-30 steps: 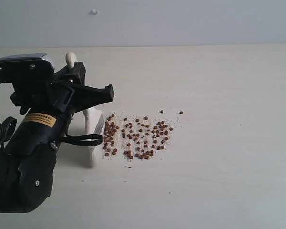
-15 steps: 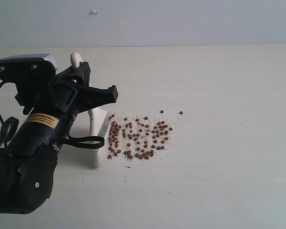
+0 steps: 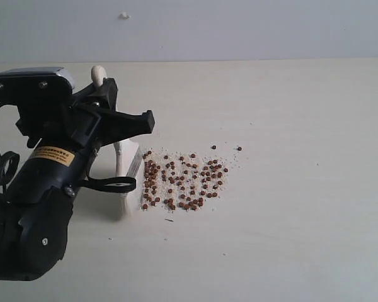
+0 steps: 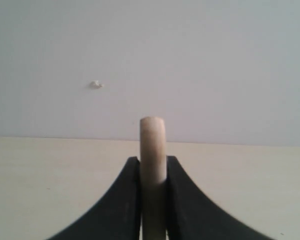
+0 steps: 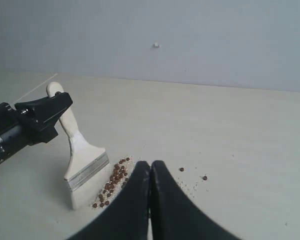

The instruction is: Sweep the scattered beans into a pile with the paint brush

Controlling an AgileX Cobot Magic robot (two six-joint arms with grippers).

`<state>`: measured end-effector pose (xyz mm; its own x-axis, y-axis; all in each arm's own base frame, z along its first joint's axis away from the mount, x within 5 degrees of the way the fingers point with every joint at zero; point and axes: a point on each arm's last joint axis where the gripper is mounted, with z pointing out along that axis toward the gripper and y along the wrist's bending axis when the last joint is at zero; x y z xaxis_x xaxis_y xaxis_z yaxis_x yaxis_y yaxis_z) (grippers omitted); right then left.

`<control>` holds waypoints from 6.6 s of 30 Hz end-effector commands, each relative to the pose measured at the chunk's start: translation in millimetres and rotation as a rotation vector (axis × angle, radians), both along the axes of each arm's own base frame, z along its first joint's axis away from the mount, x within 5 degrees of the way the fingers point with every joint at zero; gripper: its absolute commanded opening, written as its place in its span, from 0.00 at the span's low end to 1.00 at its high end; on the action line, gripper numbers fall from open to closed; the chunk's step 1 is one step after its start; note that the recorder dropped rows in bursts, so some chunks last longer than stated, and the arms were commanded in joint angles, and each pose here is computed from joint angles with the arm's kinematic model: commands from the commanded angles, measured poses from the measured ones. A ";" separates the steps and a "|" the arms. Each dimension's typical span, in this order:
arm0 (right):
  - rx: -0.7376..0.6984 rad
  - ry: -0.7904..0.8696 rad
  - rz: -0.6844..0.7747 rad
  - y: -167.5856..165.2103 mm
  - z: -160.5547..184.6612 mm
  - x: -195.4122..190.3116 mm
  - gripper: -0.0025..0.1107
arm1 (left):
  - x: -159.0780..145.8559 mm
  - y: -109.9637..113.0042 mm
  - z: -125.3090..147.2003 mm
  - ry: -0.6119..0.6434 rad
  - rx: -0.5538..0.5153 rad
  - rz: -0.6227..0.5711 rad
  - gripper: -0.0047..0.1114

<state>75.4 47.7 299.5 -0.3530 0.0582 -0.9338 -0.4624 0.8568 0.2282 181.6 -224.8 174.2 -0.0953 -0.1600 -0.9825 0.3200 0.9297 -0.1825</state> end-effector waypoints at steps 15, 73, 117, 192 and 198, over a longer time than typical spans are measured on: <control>-0.004 -0.007 0.005 0.2 -0.7 -0.2 0.02 | 6.7 6.2 22.7 -0.119 0.157 0.027 0.04; -0.003 -0.007 0.004 0.1 -0.7 -0.2 0.02 | 76.8 23.2 11.2 -0.227 0.168 -0.487 0.04; -0.005 -0.006 0.004 0.1 -0.8 -0.1 0.02 | 101.4 1.1 -0.4 -0.248 0.165 -0.534 0.04; -0.002 -0.004 0.003 0.1 -0.8 -0.1 0.02 | 117.1 12.7 -9.6 -0.127 0.243 -0.706 0.04; -0.002 -0.004 0.003 0.1 -0.8 -0.1 0.02 | 109.6 7.3 -8.5 -0.171 0.150 -0.802 0.04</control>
